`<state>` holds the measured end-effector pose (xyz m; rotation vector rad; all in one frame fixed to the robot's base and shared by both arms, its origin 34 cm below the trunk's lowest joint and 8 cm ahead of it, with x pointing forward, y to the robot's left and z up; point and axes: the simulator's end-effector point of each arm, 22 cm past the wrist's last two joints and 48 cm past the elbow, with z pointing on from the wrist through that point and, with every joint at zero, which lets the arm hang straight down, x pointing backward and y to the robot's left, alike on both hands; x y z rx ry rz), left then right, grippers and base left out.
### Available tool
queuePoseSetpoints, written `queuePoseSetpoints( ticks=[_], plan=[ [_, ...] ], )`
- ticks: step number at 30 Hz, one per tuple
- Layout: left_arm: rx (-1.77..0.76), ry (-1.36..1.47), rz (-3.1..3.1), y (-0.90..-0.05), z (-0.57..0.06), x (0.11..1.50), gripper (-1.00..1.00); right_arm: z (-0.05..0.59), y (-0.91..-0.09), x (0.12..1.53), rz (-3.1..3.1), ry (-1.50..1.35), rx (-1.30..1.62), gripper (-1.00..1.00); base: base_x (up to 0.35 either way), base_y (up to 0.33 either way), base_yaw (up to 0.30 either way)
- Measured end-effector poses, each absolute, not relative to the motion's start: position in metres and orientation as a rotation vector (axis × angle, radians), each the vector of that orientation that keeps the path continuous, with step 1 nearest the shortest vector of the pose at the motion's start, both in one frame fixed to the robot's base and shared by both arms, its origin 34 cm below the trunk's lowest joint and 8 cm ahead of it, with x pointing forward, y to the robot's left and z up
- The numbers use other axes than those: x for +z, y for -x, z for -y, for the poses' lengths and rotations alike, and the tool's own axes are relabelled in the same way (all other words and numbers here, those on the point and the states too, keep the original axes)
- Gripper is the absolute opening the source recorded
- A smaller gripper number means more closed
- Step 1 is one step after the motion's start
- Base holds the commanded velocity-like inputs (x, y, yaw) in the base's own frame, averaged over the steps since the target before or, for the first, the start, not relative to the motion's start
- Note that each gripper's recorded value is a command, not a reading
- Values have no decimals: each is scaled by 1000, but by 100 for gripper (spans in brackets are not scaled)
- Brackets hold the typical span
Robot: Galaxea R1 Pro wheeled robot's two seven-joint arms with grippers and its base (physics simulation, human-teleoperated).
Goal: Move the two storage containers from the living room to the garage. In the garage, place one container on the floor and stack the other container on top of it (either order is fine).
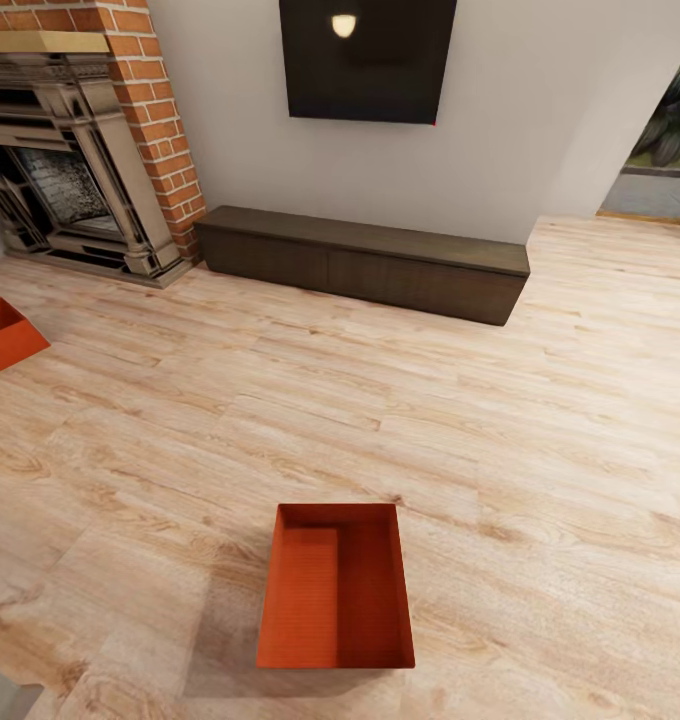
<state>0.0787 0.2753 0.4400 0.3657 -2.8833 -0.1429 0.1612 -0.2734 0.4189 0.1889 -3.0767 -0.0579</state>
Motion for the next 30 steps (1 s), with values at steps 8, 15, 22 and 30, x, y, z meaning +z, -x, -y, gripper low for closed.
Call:
queuePoseSetpoints(
  ticks=[8,15,22,30],
  plan=[
    [-219,-339,3097,-189,-342,434,100,264,-241,416,3171,-196,-52,100,0,0,0],
    [-277,-296,3169,-258,-388,448,100,278,-322,415,3269,-187,30,100,0,0,0],
    [-312,-303,3251,-333,-402,452,100,309,-434,427,3409,-72,199,100,0,0,0],
    [-326,-440,3347,-513,-378,459,100,287,-619,471,3621,32,227,100,0,0,0]
  ],
)
